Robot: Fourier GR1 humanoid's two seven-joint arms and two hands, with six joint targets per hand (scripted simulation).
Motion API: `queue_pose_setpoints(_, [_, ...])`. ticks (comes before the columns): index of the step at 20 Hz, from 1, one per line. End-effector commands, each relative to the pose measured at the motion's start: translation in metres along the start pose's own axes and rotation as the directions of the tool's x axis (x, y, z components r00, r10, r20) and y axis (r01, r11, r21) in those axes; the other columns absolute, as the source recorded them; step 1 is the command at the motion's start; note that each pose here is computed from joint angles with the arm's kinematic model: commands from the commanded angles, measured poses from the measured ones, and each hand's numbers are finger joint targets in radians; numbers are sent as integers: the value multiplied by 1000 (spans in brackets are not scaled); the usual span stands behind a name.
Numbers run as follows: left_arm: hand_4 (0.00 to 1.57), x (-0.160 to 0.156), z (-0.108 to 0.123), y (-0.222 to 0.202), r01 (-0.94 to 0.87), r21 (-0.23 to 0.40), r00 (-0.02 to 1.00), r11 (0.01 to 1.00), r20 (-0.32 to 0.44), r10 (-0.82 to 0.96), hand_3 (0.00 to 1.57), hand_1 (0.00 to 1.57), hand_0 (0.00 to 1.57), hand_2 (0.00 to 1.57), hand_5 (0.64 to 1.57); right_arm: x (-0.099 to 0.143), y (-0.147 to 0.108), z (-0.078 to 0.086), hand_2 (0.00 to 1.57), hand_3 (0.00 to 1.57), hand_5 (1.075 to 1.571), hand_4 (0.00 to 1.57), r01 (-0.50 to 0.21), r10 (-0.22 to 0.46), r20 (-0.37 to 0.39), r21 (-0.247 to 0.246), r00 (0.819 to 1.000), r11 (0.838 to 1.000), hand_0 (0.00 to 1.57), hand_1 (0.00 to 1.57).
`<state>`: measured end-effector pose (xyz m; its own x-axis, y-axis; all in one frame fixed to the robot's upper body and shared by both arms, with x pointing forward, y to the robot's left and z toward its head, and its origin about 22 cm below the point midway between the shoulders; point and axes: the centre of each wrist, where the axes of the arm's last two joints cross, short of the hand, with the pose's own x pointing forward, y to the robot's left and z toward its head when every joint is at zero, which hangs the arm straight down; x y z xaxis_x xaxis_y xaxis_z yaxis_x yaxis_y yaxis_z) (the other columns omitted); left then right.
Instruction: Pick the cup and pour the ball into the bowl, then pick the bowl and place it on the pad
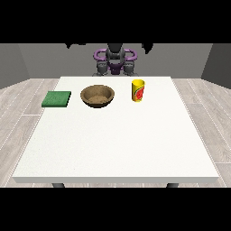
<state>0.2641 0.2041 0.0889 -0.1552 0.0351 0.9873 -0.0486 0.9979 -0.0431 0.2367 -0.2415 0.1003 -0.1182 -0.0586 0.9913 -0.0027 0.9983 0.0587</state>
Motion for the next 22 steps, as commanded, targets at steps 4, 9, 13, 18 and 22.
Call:
queue_pose_setpoints(4, [551,-20,-27,20,80,14,981,997,178,-82,0,0,0,0,1487,-3,-8,-18,0,0,1543,691,12,-13,152,7,988,1000,0,0])
queue_pose_setpoints(9, [360,-66,-22,30,74,-11,985,997,159,-71,0,0,0,0,1483,-12,-32,-21,0,0,1551,681,-2,3,223,-1,975,1000,0,0])
queue_pose_setpoints(13, [41,-102,-16,39,94,-36,992,995,85,-90,0,0,0,0,1457,-7,-60,-27,0,0,1560,671,-2,4,145,-17,989,1000,0,0])
queue_pose_setpoints(18, [108,-121,-36,53,97,-8,992,995,83,-96,0,0,0,0,1436,-15,-71,-29,0,0,1559,665,-4,4,123,-2,992,1000,0,0])
queue_pose_setpoints(22, [203,-144,-30,20,95,-43,995,995,26,-94,0,0,0,0,1429,-54,-70,-20,0,0,1562,669,4,-4,78,-9,997,1000,0,0])
